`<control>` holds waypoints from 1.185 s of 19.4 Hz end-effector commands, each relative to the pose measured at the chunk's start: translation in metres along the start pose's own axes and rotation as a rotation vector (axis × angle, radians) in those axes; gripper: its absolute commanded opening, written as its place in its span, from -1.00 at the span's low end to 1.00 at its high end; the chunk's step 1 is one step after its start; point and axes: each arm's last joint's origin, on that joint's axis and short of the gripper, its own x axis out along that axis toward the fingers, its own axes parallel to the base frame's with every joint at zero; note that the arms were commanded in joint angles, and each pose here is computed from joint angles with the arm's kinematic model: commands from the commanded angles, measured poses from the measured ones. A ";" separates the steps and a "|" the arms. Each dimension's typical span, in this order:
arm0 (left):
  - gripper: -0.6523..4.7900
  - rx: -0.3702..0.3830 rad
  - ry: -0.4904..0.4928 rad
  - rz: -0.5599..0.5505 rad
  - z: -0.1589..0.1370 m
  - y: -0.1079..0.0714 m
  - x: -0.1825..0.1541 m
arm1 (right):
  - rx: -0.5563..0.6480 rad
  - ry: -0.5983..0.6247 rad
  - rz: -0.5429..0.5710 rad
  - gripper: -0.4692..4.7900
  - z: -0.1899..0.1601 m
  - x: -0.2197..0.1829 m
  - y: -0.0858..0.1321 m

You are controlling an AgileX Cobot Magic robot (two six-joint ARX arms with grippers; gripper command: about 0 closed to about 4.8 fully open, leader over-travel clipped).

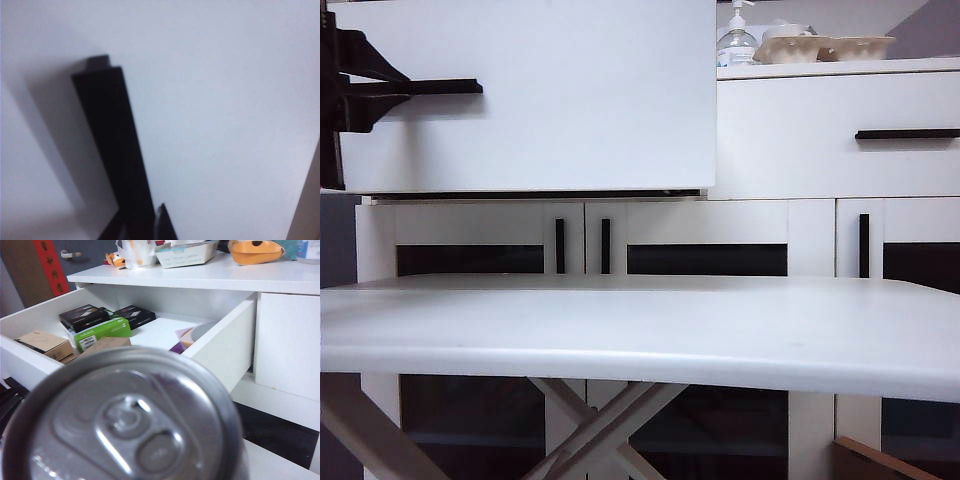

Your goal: Pick up a can of beer from the white table, open the left drawer, place the beer inside the drawer, and finally close the drawer.

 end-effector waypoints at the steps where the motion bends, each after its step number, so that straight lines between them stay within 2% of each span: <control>1: -0.78 0.027 -0.006 -0.017 0.000 -0.004 -0.004 | -0.028 -0.078 0.013 -0.27 0.011 -0.004 0.003; 9: -0.78 0.029 0.003 -0.008 -0.001 -0.008 -0.013 | -0.028 -0.078 0.012 -0.27 0.011 -0.004 0.003; 12: -0.78 0.034 0.037 -0.035 -0.002 -0.010 -0.013 | -0.028 -0.078 0.012 -0.27 0.011 -0.004 0.003; 13: -0.65 0.045 0.044 -0.047 -0.002 -0.011 -0.013 | -0.028 -0.078 0.012 -0.27 0.011 -0.004 0.003; 14: -0.29 0.056 0.051 -0.057 -0.002 -0.012 -0.013 | -0.028 -0.078 0.012 -0.27 0.011 -0.004 0.003; 15: 0.26 0.058 0.058 -0.064 -0.002 -0.013 -0.013 | -0.028 -0.078 0.012 -0.27 0.011 -0.004 0.003; 16: 0.68 0.058 0.058 -0.070 -0.002 -0.013 -0.013 | -0.028 -0.079 0.012 -0.27 0.011 -0.004 0.003; 17: 0.93 0.058 0.056 -0.076 -0.002 -0.014 -0.013 | -0.028 -0.080 0.012 -0.27 0.011 -0.004 0.003; 23: 0.96 0.066 0.094 -0.126 -0.002 -0.020 -0.014 | -0.043 -0.124 0.021 -0.27 0.015 -0.004 0.004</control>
